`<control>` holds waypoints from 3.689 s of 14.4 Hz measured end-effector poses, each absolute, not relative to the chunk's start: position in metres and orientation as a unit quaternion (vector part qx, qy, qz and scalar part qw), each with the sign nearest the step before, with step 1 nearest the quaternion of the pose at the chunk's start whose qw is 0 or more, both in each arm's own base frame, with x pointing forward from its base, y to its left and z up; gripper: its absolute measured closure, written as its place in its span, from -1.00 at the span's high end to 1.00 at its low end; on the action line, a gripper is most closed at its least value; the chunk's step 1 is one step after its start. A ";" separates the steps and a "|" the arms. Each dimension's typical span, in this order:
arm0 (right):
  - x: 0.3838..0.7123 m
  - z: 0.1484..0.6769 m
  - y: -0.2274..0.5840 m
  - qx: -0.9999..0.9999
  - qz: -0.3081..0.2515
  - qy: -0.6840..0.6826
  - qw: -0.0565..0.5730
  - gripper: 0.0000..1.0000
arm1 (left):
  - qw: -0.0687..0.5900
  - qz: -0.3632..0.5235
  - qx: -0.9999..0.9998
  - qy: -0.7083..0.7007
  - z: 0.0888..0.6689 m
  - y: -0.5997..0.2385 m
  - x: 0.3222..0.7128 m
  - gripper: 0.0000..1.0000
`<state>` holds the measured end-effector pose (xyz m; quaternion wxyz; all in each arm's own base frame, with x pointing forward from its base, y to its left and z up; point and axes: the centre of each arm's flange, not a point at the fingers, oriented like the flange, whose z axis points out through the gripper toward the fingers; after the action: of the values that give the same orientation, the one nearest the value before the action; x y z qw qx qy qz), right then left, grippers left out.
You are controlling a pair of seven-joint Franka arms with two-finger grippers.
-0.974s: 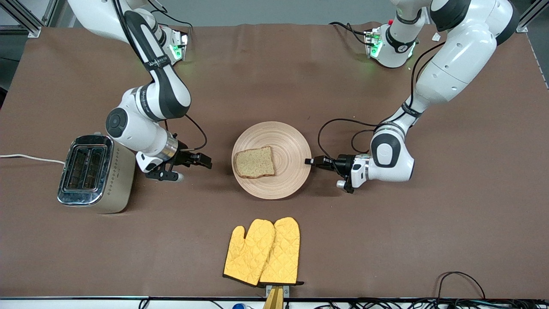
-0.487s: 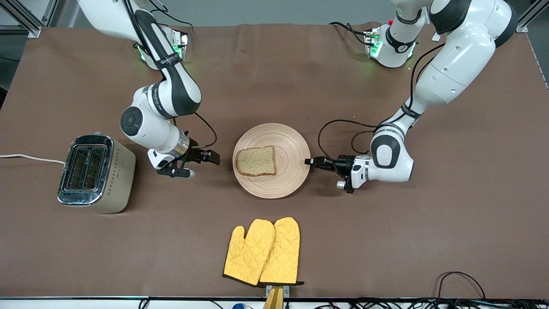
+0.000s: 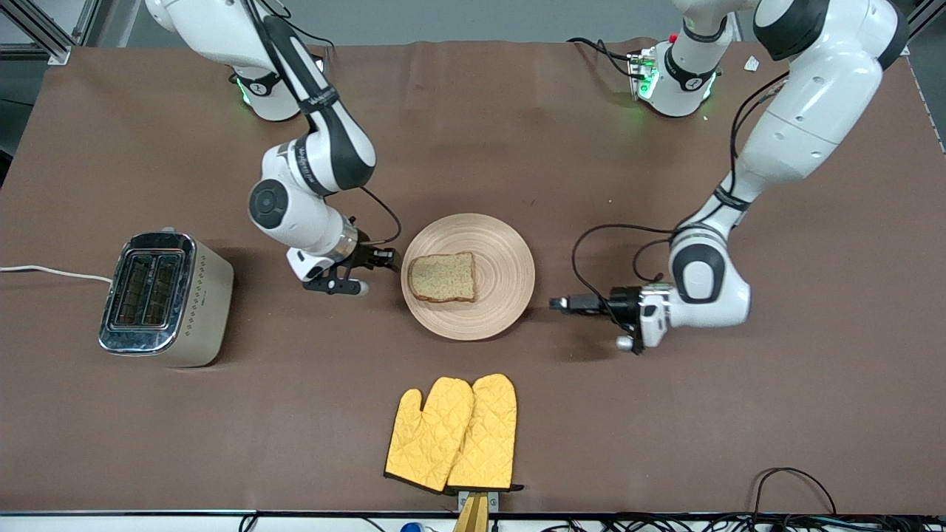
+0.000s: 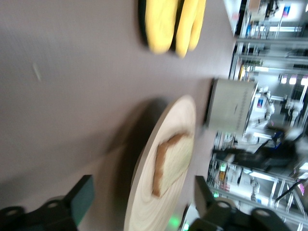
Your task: Move plate and put bread in toaster
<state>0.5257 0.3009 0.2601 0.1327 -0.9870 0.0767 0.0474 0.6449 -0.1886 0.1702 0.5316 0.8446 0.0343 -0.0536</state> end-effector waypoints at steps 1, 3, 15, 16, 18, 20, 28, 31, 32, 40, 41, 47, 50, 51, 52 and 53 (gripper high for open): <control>0.523 0.254 0.307 -0.988 0.046 0.073 0.130 0.22 | 0.519 -0.044 0.853 0.037 0.188 -0.174 0.661 1.00; 0.521 0.244 0.315 -0.989 0.045 0.069 0.126 0.12 | 0.479 -0.029 0.877 0.026 0.222 -0.150 0.685 1.00; 0.528 0.234 0.341 -0.989 0.041 0.070 0.125 -0.19 | 0.215 -0.035 0.975 -0.035 0.354 0.025 0.693 1.00; 0.529 0.232 0.342 -0.989 0.041 0.071 0.124 -0.19 | 0.206 -0.042 0.977 -0.021 0.363 0.026 0.689 1.00; 0.530 0.229 0.343 -0.989 0.042 0.074 0.123 -0.21 | 0.188 -0.069 0.980 0.015 0.381 0.027 0.680 1.00; 0.529 0.227 0.345 -0.989 0.043 0.075 0.122 -0.23 | 0.162 -0.086 0.982 0.047 0.399 0.031 0.671 1.00; 0.527 0.220 0.351 -0.989 0.037 0.072 0.120 -0.44 | 0.054 -0.114 0.990 0.063 0.489 0.022 0.628 1.00; 0.526 0.219 0.351 -0.990 0.037 0.072 0.120 -0.95 | -0.008 -0.084 0.996 0.038 0.529 0.001 0.616 1.00; 0.526 0.219 0.352 -0.990 0.037 0.072 0.120 -0.95 | -0.031 -0.072 0.997 0.028 0.542 -0.012 0.611 1.00; 0.536 0.279 0.346 -0.991 0.056 0.061 0.105 -0.95 | -0.054 -0.012 0.998 0.014 0.637 -0.031 0.551 1.00; 0.536 0.297 0.337 -0.994 0.063 0.049 0.081 -0.95 | -0.047 -0.007 0.999 0.014 0.645 -0.033 0.543 1.00; 0.535 0.412 0.281 -0.978 0.119 -0.022 -0.171 -0.95 | -0.027 -0.006 0.999 0.032 0.650 -0.017 0.533 1.00; 0.537 0.438 0.259 -0.945 0.108 -0.048 -0.304 -0.95 | -0.015 -0.007 0.999 0.031 0.649 -0.020 0.532 1.00; 0.539 0.440 0.252 -0.932 0.103 -0.053 -0.343 -0.95 | -0.013 -0.008 0.999 0.031 0.649 -0.020 0.532 1.00; 0.542 0.441 0.246 -0.919 0.095 -0.054 -0.378 -0.95 | -0.011 -0.008 0.999 0.031 0.649 -0.021 0.533 1.00; 0.547 0.442 0.239 -0.909 0.085 -0.052 -0.406 -0.95 | -0.009 -0.008 0.999 0.031 0.649 -0.021 0.533 1.00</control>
<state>0.5466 0.2394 0.4421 -0.4058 -0.9085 -0.0516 0.0853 0.5327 -0.0210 0.6487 -0.0089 0.9995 0.0307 -0.0084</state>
